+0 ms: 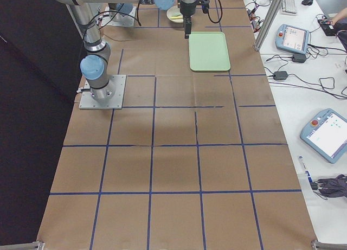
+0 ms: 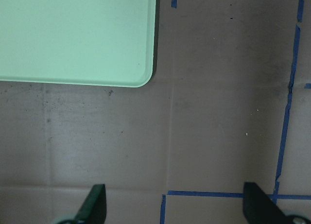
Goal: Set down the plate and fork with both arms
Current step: 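Slide the plate with the left gripper onto the mint-green tray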
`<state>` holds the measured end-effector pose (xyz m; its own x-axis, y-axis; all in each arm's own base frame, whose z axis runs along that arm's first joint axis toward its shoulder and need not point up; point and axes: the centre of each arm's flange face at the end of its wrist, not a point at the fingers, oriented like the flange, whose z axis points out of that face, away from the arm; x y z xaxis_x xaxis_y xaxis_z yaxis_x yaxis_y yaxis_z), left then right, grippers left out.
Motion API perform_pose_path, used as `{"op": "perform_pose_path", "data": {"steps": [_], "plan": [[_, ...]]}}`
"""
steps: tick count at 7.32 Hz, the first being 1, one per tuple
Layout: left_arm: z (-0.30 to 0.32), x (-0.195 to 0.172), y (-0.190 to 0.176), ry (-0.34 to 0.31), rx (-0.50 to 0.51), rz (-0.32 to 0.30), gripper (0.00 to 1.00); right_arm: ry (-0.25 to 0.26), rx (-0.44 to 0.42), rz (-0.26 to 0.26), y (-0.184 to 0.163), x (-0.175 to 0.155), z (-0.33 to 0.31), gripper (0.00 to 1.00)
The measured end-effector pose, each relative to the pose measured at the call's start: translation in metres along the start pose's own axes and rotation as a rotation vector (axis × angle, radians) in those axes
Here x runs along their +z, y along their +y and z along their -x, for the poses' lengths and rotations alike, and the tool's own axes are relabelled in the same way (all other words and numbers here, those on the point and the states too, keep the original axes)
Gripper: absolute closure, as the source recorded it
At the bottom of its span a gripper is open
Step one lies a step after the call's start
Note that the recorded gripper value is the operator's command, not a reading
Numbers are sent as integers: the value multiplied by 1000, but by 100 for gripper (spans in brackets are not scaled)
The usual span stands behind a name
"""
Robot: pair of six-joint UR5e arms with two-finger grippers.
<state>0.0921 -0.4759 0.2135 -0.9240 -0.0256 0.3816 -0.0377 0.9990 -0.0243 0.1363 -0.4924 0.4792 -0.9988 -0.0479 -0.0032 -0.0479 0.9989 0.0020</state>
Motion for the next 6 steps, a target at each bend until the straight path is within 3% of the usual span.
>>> {"op": "perform_pose_path", "data": {"steps": [2,6], "plan": [[-36,4,-15,4,-24,-10,100,0,0,0,0,0,0,0],[-126,20,-105,-17,13,-24,100,0,0,-1,0,0,0,0]]}}
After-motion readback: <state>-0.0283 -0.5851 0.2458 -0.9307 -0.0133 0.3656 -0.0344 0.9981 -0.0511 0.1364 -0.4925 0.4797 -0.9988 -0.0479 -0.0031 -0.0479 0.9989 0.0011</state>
